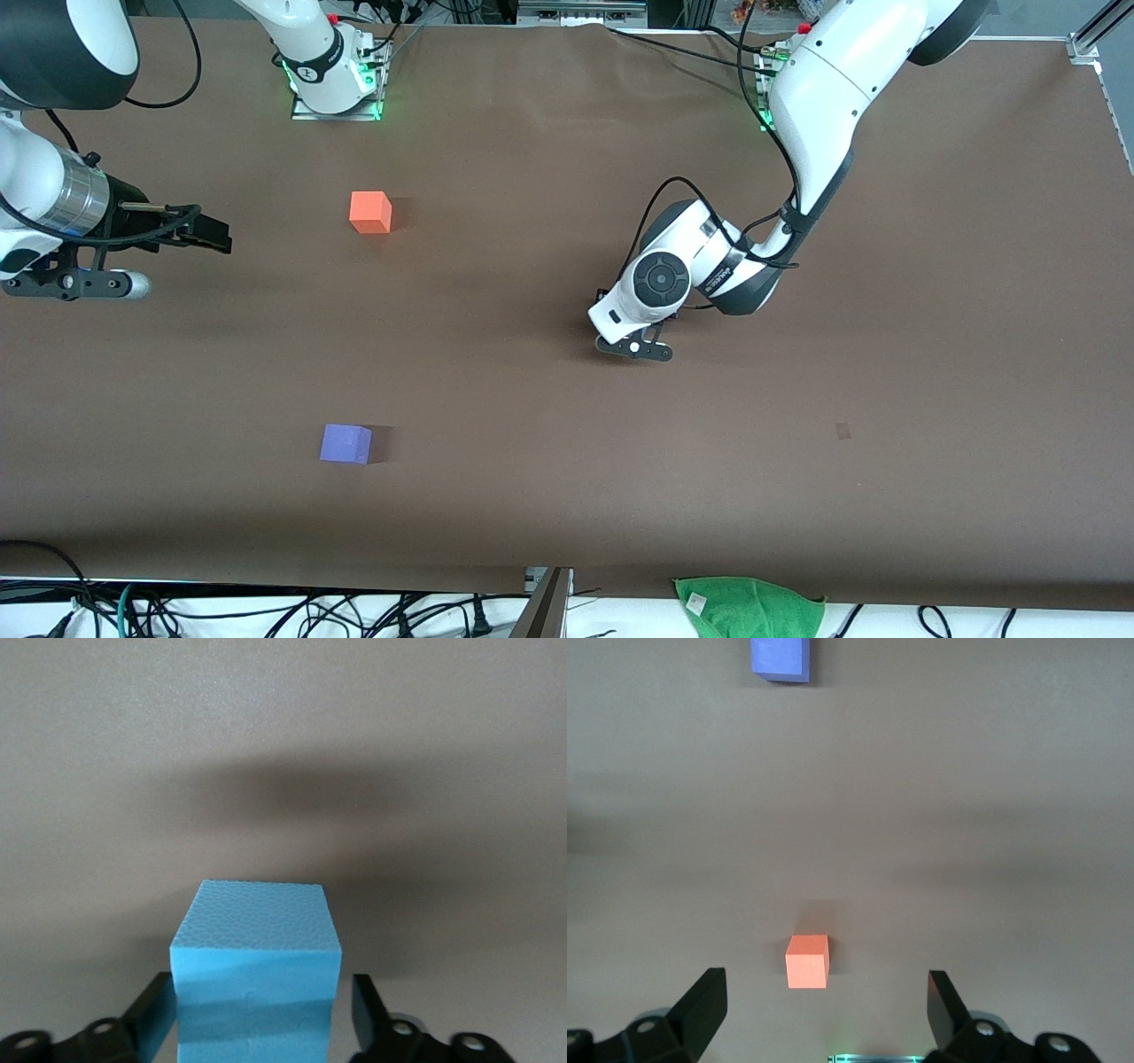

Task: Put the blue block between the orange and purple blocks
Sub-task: 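Carry the blue cube with the left gripper toward the table middle, then release the blue cube while the right gripper reaches toward it, then lower the right gripper onto the blue cube and grasp it, then carry the blue cube with the right gripper toward the orange cube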

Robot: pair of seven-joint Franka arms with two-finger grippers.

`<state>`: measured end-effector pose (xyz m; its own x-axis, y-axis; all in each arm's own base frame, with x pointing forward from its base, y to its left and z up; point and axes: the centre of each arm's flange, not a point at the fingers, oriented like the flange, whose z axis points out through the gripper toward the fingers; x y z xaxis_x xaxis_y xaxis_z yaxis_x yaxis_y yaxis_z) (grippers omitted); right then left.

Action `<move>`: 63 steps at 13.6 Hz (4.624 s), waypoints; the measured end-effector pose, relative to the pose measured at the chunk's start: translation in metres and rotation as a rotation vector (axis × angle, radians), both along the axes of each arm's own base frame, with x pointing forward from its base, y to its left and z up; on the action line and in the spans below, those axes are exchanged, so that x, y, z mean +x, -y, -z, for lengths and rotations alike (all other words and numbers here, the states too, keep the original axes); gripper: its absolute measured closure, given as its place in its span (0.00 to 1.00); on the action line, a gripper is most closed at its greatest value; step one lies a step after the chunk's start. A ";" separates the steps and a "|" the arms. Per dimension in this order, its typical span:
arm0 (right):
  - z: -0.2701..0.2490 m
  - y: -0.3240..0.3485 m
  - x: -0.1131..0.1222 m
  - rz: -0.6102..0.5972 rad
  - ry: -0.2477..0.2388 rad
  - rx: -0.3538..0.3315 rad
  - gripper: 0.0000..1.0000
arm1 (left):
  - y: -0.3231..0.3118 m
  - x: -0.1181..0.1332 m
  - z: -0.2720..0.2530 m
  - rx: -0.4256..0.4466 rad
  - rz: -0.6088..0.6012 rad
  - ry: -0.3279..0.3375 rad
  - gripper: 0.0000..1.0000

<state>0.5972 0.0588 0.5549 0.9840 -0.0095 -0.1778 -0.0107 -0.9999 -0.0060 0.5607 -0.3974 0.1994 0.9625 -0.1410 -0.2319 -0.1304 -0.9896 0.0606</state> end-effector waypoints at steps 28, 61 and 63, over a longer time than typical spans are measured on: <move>0.221 -0.406 -0.039 0.165 0.229 0.109 0.00 | -0.382 0.063 -0.346 0.129 -0.212 0.133 0.00; 0.251 -0.457 -0.016 0.211 0.224 0.033 0.42 | -0.417 0.010 -0.367 0.031 -0.145 0.197 0.00; 0.219 -0.407 0.004 0.126 0.153 0.015 0.42 | -0.416 0.010 -0.367 0.031 -0.143 0.198 0.00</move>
